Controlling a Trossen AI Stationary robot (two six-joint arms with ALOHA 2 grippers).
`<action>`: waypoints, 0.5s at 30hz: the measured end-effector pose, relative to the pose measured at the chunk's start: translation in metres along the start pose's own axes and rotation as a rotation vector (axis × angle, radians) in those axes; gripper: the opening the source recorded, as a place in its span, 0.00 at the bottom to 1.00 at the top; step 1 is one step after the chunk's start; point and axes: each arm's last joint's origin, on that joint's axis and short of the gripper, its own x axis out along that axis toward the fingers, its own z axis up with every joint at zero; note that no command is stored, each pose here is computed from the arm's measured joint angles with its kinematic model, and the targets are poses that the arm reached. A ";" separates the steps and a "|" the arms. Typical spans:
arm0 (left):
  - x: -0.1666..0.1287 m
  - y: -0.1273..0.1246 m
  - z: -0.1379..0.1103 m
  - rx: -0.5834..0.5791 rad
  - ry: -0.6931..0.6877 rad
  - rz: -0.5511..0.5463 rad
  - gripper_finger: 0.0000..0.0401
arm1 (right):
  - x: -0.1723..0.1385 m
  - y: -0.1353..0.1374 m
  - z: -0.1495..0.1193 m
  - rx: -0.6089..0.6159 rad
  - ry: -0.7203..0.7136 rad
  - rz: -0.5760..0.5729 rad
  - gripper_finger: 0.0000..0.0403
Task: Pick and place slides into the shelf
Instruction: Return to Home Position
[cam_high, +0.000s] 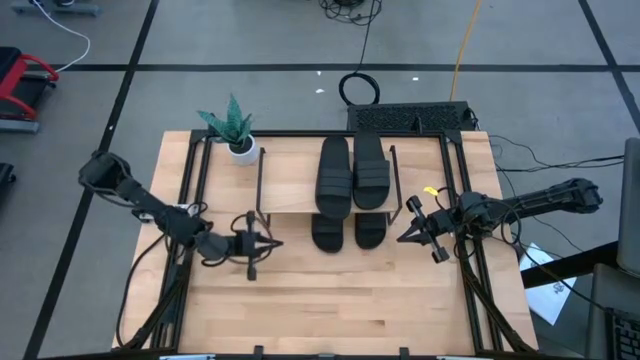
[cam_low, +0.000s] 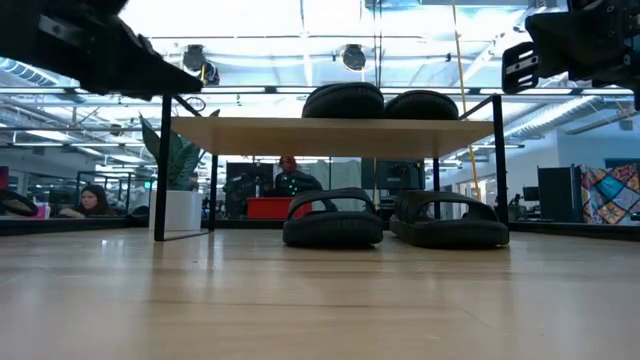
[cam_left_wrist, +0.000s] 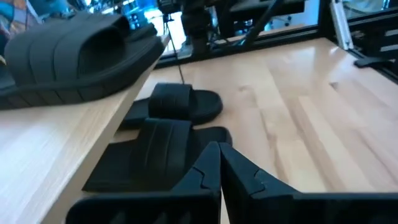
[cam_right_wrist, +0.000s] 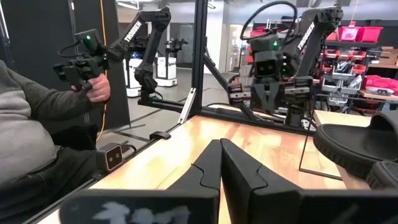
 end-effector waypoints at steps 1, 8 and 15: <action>0.001 0.002 0.000 -0.004 0.004 -0.004 0.00 | 0.000 0.000 0.000 0.001 0.002 -0.001 0.00; 0.007 0.008 0.007 0.122 -0.087 -0.164 0.00 | 0.001 0.000 0.004 -0.050 -0.041 0.001 0.00; 0.010 0.013 0.025 0.272 -0.241 -0.340 0.00 | 0.001 -0.003 0.009 -0.119 -0.076 -0.020 0.00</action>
